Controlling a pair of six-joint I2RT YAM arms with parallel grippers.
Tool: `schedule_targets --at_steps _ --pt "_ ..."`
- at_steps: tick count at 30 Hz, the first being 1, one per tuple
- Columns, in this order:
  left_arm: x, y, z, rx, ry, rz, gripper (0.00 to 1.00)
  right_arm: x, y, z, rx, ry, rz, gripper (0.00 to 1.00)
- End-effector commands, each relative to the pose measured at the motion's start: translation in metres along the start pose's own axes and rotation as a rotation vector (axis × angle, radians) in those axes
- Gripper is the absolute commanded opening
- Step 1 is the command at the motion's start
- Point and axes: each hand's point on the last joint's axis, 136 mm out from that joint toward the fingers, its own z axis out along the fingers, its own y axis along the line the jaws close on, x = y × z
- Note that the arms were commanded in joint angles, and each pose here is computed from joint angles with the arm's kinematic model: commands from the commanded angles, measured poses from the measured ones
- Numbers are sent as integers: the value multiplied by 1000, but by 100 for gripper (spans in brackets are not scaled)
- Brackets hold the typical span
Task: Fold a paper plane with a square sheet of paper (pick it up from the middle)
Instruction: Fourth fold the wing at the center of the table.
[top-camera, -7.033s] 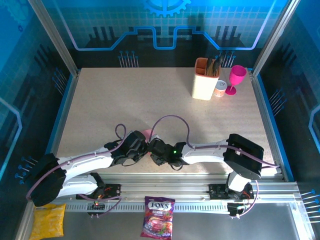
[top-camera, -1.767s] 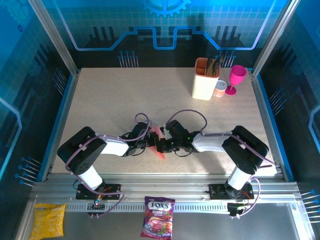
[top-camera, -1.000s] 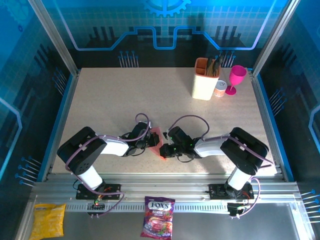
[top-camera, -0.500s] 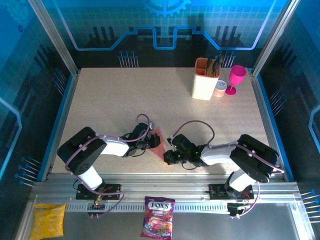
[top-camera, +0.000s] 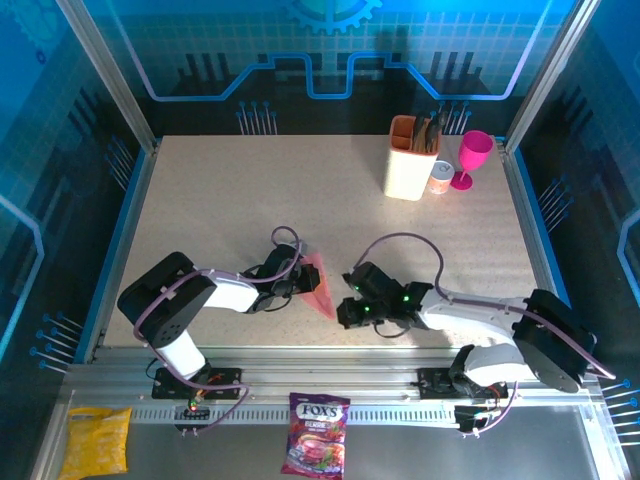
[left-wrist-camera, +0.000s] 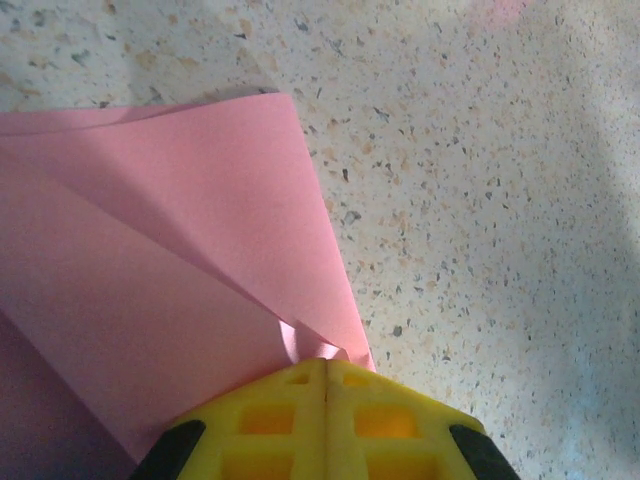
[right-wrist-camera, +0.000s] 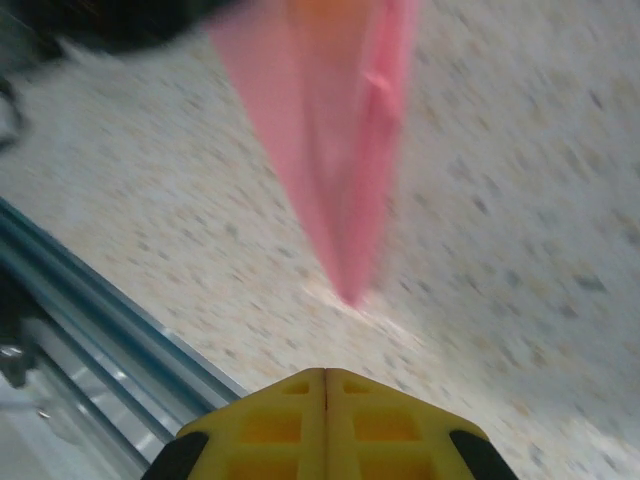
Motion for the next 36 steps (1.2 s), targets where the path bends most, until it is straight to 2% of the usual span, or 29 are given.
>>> schedule_targets --at_steps 1,5,10,17,22,27,36 --pt "30 51 1 -172 88 -19 0 -20 21 10 -41 -27 -18 0" --pt "30 51 1 -174 89 -17 0 -41 32 31 -53 -56 -19 0" --pt "30 50 1 -169 91 -19 0 -45 6 58 -23 -74 51 0" --pt "28 47 1 -165 82 -45 0 -6 -48 80 70 19 177 0" --pt "9 50 -5 -204 27 -80 0 23 -80 78 174 79 247 0" --pt "-13 66 -5 -256 -13 -113 0 37 -97 77 227 116 281 0" --pt "-31 91 -9 -301 -40 -149 0 49 -108 80 263 149 303 0"
